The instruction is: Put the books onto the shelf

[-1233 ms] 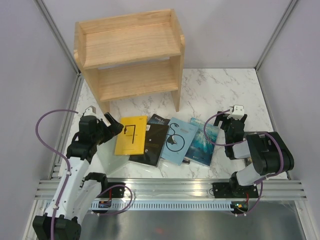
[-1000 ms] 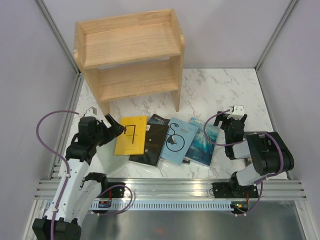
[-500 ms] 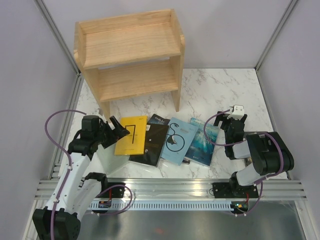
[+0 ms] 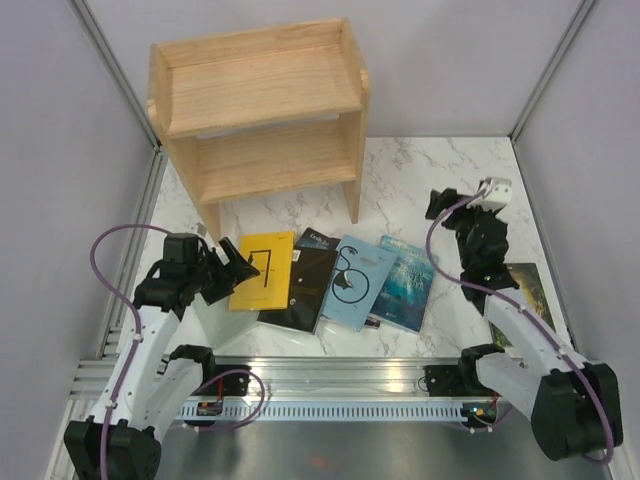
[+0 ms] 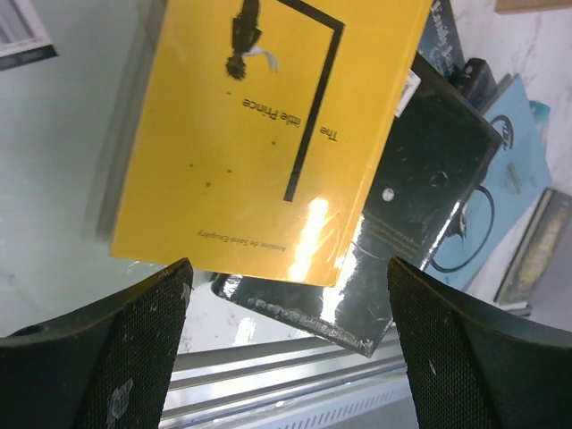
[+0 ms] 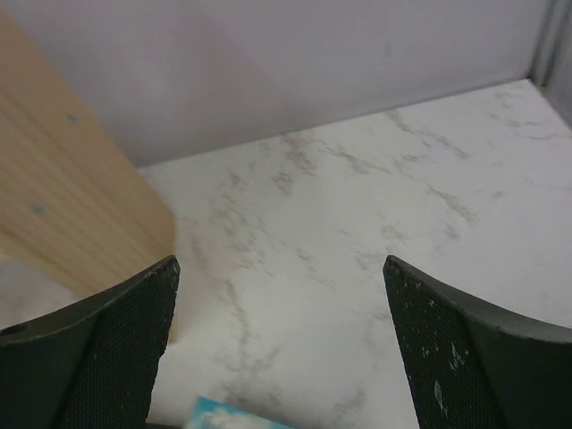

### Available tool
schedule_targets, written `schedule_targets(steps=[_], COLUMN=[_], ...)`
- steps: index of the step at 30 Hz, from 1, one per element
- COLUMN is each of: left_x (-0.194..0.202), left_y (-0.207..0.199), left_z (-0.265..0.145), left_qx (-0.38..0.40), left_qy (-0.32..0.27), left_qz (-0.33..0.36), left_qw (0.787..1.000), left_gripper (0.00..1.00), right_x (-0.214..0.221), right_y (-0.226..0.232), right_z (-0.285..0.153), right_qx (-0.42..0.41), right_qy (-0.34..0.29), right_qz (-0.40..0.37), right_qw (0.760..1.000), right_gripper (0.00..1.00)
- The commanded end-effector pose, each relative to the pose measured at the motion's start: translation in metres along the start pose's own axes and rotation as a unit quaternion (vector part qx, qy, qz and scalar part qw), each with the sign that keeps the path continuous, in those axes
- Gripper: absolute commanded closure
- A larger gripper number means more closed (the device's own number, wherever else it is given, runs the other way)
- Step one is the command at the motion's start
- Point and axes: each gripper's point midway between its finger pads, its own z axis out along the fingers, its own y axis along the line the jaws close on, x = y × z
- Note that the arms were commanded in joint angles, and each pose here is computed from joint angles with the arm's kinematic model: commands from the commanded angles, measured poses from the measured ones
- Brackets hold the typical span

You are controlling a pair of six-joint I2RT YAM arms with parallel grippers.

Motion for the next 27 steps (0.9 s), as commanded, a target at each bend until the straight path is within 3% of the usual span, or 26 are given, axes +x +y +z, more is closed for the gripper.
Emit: schedule_targets(steps=[1, 3, 5, 6, 8, 9, 10, 11, 13, 14, 17, 22, 26, 27], left_x=[-0.015, -0.018, -0.020, -0.021, -0.024, -0.025, -0.030, -0.032, -0.039, -0.038, -0.043, -0.042, -0.038, -0.038], left_y=[0.003, -0.002, -0.005, -0.006, -0.010, -0.010, -0.010, -0.009, -0.006, -0.004, -0.005, 0.012, 0.019, 0.020], left_z=[-0.014, -0.016, -0.017, -0.018, -0.021, -0.021, -0.023, -0.024, -0.025, -0.026, -0.028, -0.022, -0.015, -0.012], left_qx=[-0.043, -0.044, -0.045, -0.043, -0.040, -0.043, -0.047, -0.052, -0.066, -0.074, -0.084, -0.119, -0.137, -0.141], left_qy=[-0.028, -0.032, -0.035, -0.036, -0.042, -0.042, -0.051, -0.055, -0.063, -0.058, -0.056, -0.052, -0.038, -0.033], left_qz=[-0.017, -0.012, -0.007, -0.005, 0.002, 0.004, 0.010, 0.013, 0.021, 0.022, 0.043, 0.044, 0.030, 0.027], left_qw=[0.999, 0.998, 0.998, 0.998, 0.998, 0.998, 0.998, 0.997, 0.996, 0.995, 0.994, 0.991, 0.989, 0.989], left_gripper=[0.09, 0.09, 0.09, 0.09, 0.09, 0.09, 0.09, 0.08, 0.08, 0.08, 0.08, 0.07, 0.07, 0.07], right_x=[-0.047, -0.029, -0.017, -0.001, -0.004, -0.023, -0.014, -0.011, -0.004, -0.003, 0.009, 0.025, 0.071, 0.068], right_y=[0.060, 0.080, 0.091, 0.118, 0.143, 0.152, 0.150, 0.158, 0.167, 0.178, 0.219, 0.257, 0.295, 0.304], right_z=[-0.019, -0.037, -0.043, -0.058, -0.062, -0.061, -0.057, -0.057, -0.052, -0.054, -0.061, -0.064, -0.074, -0.069], right_qx=[-0.064, -0.080, -0.051, -0.136, -0.196, -0.250, -0.231, -0.234, -0.175, -0.193, -0.261, -0.275, -0.278, -0.275], right_qy=[0.095, 0.197, 0.248, 0.291, 0.299, 0.262, 0.260, 0.252, 0.288, 0.308, 0.387, 0.374, 0.444, 0.435], right_qz=[0.162, 0.210, 0.339, 0.388, 0.516, 0.537, 0.549, 0.494, 0.430, 0.421, 0.432, 0.365, 0.298, 0.285], right_qw=[0.980, 0.954, 0.906, 0.864, 0.778, 0.762, 0.760, 0.798, 0.838, 0.831, 0.772, 0.807, 0.798, 0.808], right_gripper=[0.02, 0.02, 0.02, 0.02, 0.02, 0.02, 0.02, 0.02, 0.02, 0.02, 0.02, 0.02, 0.02, 0.02])
